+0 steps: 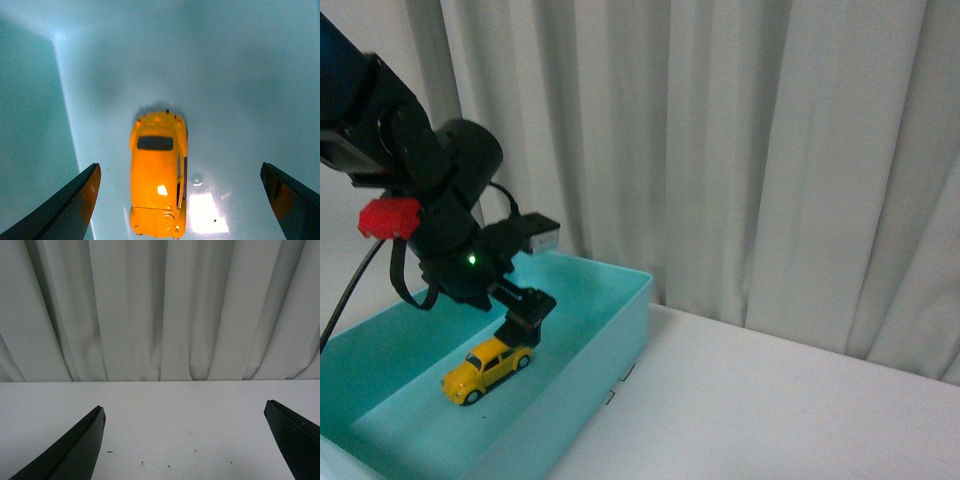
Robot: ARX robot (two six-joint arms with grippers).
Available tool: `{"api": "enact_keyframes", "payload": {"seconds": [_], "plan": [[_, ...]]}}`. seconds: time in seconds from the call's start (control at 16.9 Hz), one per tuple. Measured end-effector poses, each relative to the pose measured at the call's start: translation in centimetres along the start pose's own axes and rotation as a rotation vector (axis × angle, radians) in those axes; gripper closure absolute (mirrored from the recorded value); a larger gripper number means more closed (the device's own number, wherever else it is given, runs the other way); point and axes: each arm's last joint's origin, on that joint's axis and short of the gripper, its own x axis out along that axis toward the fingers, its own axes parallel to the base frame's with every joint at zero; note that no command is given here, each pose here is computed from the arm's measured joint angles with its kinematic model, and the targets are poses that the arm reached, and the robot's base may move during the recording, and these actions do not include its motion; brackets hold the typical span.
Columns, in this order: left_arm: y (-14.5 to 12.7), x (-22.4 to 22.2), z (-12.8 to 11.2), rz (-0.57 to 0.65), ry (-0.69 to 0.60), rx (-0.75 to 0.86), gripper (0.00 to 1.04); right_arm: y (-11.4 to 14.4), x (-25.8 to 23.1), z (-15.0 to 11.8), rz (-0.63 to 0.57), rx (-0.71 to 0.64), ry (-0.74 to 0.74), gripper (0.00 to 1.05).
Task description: Wind up and store yellow beetle toy
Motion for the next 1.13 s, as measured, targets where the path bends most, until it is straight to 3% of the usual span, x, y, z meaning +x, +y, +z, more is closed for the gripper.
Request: {"api": "enact_keyframes", "payload": {"seconds": [0.24, 0.41, 0.53, 0.59, 0.65, 0.77, 1.07, 1.13], "plan": [[0.9, -7.8, 2.1, 0.014, -0.311, -0.034, 0.07, 0.0, 0.0, 0.0, 0.000, 0.000, 0.000, 0.07], [-0.2, -14.4, 1.3, -0.028, -0.561, -0.029, 0.07, 0.0, 0.0, 0.0, 0.000, 0.000, 0.000, 0.07], [-1.2, -16.5, 0.4, -0.083, -0.669, -0.012, 0.07, 0.0, 0.0, 0.0, 0.000, 0.000, 0.000, 0.07], [-1.8, -16.9, 0.1, -0.029, -0.798, -0.021, 0.12, 0.0, 0.0, 0.0, 0.000, 0.000, 0.000, 0.07], [-2.8, -17.2, -1.0, 0.045, -0.920, -0.084, 0.21, 0.0, 0.0, 0.0, -0.001, 0.000, -0.001, 0.07], [-5.9, -16.9, -5.3, 0.060, -1.089, -0.187, 0.45, 0.0, 0.0, 0.0, 0.000, 0.000, 0.000, 0.07], [-9.7, -14.7, -10.8, 0.027, -1.086, -0.243, 1.02, 0.0, 0.0, 0.0, 0.002, 0.000, 0.000, 0.07], [-10.0, -14.7, -11.2, 0.030, -1.093, -0.244, 1.03, 0.0, 0.0, 0.0, 0.000, 0.000, 0.000, 0.07]]}}
